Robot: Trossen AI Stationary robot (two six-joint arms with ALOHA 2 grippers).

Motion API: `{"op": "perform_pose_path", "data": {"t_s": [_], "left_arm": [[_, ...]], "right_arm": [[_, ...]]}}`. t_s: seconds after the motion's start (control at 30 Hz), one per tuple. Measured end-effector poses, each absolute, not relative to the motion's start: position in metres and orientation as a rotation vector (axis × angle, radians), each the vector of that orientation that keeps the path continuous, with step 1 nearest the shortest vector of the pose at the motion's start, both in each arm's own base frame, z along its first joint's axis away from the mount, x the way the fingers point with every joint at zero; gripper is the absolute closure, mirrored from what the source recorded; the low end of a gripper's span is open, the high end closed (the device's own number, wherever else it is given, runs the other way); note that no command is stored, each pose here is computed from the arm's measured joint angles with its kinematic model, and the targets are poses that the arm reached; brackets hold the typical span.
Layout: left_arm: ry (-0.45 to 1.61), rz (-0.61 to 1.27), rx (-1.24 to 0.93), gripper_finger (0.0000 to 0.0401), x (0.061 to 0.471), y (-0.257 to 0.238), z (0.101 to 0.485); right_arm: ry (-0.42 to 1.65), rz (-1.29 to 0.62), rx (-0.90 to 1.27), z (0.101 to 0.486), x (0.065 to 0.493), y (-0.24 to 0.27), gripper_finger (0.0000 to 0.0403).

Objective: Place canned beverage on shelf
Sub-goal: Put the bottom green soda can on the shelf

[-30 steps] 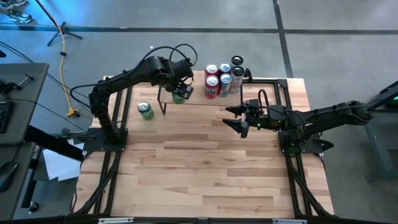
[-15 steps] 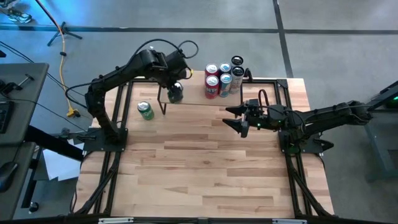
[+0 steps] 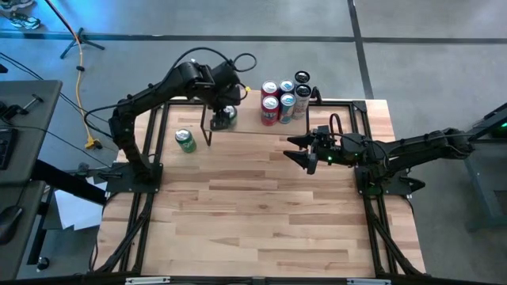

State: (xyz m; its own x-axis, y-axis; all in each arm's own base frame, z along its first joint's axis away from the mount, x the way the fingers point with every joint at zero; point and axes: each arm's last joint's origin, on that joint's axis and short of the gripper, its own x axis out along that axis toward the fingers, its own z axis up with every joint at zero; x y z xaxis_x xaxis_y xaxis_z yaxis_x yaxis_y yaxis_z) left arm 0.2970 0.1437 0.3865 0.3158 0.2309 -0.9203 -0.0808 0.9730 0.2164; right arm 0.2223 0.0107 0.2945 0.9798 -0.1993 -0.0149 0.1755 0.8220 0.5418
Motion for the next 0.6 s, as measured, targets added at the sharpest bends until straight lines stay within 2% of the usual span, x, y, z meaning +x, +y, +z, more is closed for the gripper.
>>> {"op": "perform_pose_path", "data": {"t_s": [0.6], "left_arm": [[1.119,0.167,0.045,0.0178,0.292,0.167,0.389]], "right_arm": [[-0.045,-0.198,0.600,0.294,0.222,0.011,0.0043]]}}
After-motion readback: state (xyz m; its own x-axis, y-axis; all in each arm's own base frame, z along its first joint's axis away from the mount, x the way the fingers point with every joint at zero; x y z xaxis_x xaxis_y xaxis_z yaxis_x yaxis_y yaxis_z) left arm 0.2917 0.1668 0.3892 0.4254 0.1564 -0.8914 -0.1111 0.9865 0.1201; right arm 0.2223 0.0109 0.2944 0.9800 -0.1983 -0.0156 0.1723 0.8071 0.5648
